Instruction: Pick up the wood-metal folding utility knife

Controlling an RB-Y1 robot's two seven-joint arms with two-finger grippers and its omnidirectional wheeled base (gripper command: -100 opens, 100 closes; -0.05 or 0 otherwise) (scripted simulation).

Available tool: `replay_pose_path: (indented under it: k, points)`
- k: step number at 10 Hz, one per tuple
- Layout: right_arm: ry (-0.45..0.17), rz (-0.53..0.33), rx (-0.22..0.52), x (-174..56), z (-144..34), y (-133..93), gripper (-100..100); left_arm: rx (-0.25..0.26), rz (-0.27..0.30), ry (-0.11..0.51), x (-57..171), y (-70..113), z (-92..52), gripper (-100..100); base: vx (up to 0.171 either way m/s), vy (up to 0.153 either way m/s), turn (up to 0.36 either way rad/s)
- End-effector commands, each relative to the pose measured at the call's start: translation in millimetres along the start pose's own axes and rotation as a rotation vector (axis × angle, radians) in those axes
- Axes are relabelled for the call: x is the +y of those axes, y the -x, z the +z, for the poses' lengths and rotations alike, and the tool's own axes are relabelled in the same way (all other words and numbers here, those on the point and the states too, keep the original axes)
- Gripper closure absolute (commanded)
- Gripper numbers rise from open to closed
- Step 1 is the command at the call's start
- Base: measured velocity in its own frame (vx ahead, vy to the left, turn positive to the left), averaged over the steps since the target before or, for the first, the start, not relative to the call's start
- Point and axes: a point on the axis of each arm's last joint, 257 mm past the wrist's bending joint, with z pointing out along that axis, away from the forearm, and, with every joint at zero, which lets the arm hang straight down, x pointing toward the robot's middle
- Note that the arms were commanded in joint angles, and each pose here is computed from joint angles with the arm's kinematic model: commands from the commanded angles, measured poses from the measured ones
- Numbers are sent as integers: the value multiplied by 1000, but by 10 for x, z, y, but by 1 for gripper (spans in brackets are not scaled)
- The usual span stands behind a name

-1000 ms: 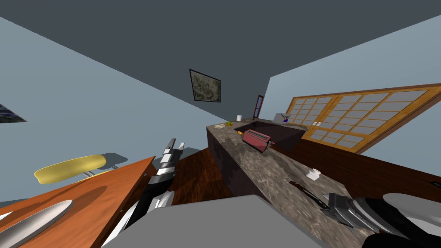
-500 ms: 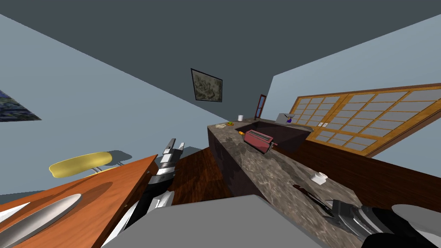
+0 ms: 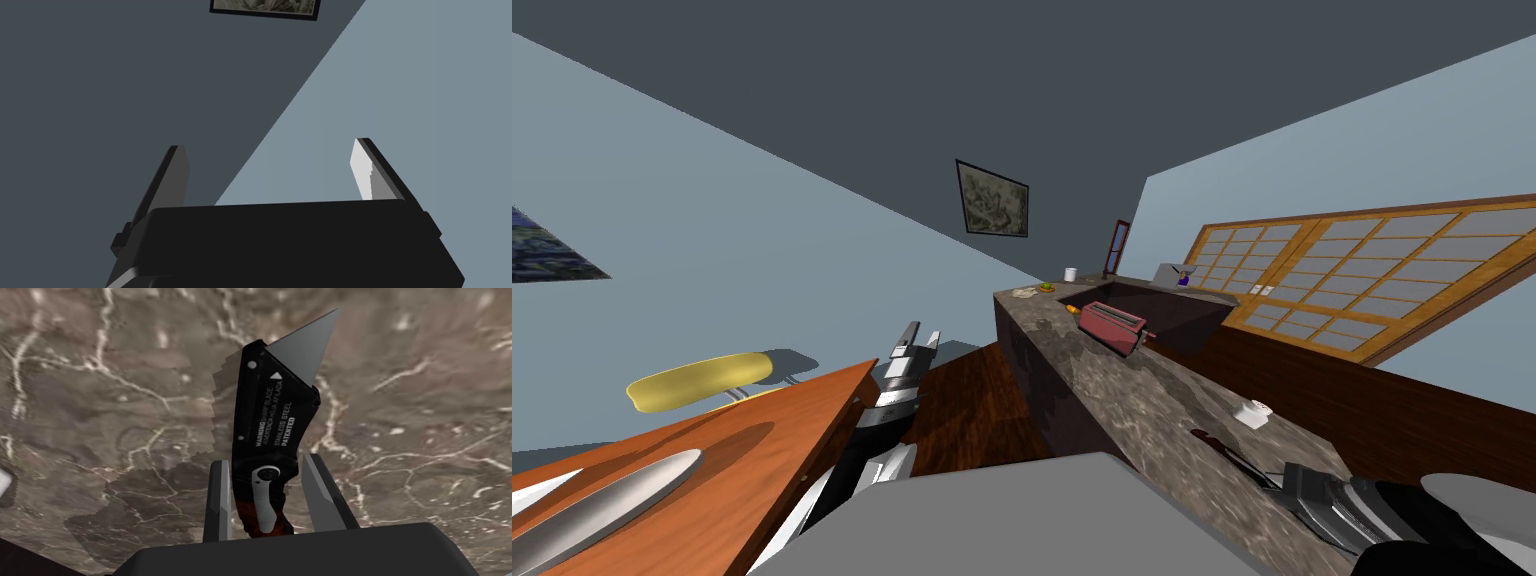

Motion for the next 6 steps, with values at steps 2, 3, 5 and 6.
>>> replay_pose_path:
  k: [2,3,5,6]
  points:
    - [6,-9,0,-45,-58,86,100,0,0,0,0,0,0,0,7,7,-30]
    - [7,-14,0,-74,-90,135,100,0,0,0,0,0,0,0,18,24,-87]
    - [7,-18,0,-96,-108,144,100,0,0,0,0,0,0,0,-1,6,-38]
    - [8,-17,0,-99,-112,154,0,0,0,0,0,0,0,0,0,0,0]
